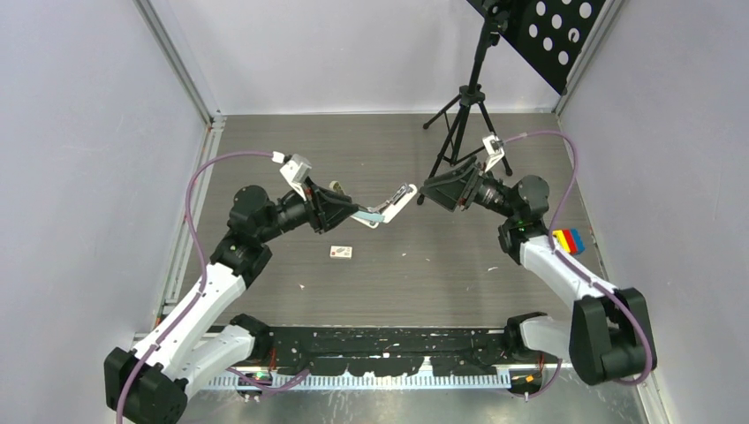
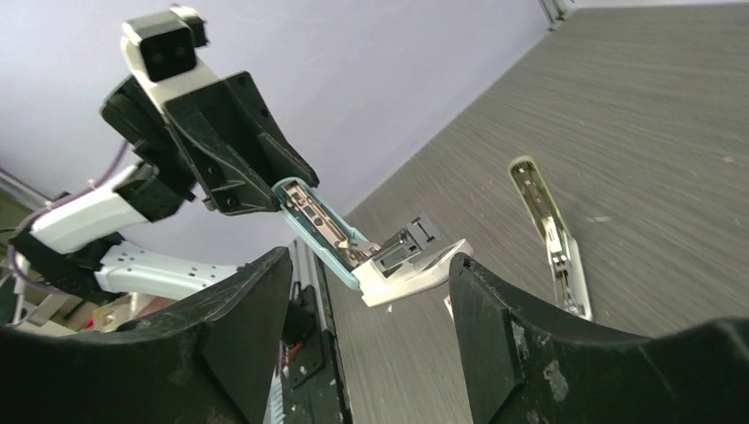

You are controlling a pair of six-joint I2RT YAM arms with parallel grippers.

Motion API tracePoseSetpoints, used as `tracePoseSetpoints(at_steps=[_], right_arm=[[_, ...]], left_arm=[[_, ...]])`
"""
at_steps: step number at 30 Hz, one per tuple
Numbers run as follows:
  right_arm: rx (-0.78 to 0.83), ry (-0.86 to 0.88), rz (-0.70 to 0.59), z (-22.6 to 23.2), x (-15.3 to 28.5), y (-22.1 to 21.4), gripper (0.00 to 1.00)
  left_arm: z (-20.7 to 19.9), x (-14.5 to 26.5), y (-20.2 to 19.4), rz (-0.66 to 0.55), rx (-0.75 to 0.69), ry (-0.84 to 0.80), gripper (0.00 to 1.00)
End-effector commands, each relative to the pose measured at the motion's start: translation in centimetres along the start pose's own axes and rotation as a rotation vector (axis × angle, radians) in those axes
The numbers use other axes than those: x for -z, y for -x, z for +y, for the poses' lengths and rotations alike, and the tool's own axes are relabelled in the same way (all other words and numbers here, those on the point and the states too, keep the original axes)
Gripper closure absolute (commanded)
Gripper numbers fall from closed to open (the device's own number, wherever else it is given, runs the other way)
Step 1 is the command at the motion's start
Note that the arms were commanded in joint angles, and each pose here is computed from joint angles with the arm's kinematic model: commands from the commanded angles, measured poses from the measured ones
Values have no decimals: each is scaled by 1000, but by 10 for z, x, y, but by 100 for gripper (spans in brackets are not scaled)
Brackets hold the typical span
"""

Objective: Load the staples into the stapler

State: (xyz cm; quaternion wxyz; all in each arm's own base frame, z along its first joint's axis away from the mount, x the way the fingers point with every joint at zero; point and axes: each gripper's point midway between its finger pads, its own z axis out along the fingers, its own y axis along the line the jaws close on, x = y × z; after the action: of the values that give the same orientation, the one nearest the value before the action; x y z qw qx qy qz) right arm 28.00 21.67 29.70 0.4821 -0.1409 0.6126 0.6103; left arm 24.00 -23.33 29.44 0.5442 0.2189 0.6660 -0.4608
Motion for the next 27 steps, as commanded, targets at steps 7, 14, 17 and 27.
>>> tracePoseSetpoints(at_steps=[7, 14, 17, 27], right_arm=[[452, -151, 380, 6, 12, -50, 27], [734, 14, 607, 38, 22, -66, 27], [784, 75, 714, 44, 24, -79, 28], [825, 178, 916, 43, 5, -133, 35]], left_arm=[[-31, 9, -9, 178, -311, -251, 100], [-40, 19, -26, 283, -437, -361, 100], [-47, 18, -32, 305, -448, -405, 100], [-51, 11, -41, 347, -461, -412, 100]])
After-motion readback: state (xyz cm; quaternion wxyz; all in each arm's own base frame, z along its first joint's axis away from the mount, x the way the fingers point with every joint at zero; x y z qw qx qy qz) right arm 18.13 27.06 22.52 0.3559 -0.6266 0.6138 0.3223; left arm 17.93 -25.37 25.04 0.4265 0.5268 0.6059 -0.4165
